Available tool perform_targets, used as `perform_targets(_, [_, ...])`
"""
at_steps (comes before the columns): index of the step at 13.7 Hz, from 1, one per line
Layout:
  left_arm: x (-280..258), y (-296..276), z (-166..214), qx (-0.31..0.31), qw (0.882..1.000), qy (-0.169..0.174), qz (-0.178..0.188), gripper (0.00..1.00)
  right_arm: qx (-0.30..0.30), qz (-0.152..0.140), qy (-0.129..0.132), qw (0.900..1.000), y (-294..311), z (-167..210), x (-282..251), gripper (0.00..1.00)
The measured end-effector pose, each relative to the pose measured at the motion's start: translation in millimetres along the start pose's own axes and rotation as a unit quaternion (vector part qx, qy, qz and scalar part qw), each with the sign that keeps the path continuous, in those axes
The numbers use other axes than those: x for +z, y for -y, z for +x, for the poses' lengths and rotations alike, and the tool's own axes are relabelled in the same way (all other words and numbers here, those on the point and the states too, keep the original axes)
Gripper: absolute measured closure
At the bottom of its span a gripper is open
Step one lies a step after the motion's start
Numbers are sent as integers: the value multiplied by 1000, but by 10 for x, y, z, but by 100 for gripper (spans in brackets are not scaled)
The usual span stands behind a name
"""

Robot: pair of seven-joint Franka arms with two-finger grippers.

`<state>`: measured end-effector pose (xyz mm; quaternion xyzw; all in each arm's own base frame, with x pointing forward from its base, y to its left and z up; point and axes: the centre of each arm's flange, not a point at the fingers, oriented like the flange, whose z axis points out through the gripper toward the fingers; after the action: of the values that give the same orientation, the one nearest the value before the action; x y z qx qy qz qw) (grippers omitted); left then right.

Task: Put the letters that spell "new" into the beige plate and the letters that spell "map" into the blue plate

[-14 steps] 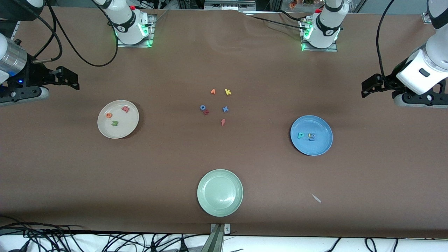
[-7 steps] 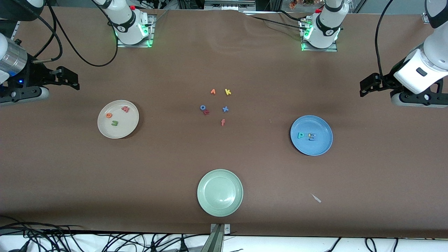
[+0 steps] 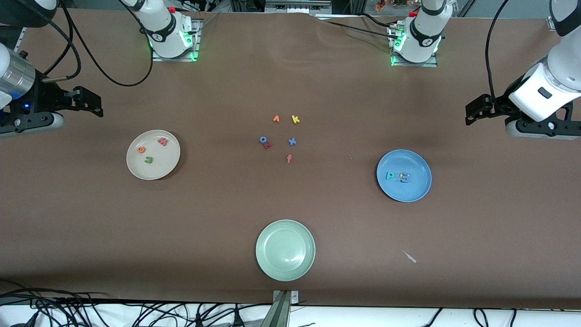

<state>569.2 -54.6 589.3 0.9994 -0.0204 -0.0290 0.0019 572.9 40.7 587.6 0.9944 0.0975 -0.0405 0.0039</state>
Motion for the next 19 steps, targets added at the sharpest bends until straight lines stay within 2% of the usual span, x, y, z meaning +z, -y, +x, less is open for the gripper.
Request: perform_targets(19, [6,1,-9,0,1000,4,0,0,5,0,-3,1000,-7,9,-4,0])
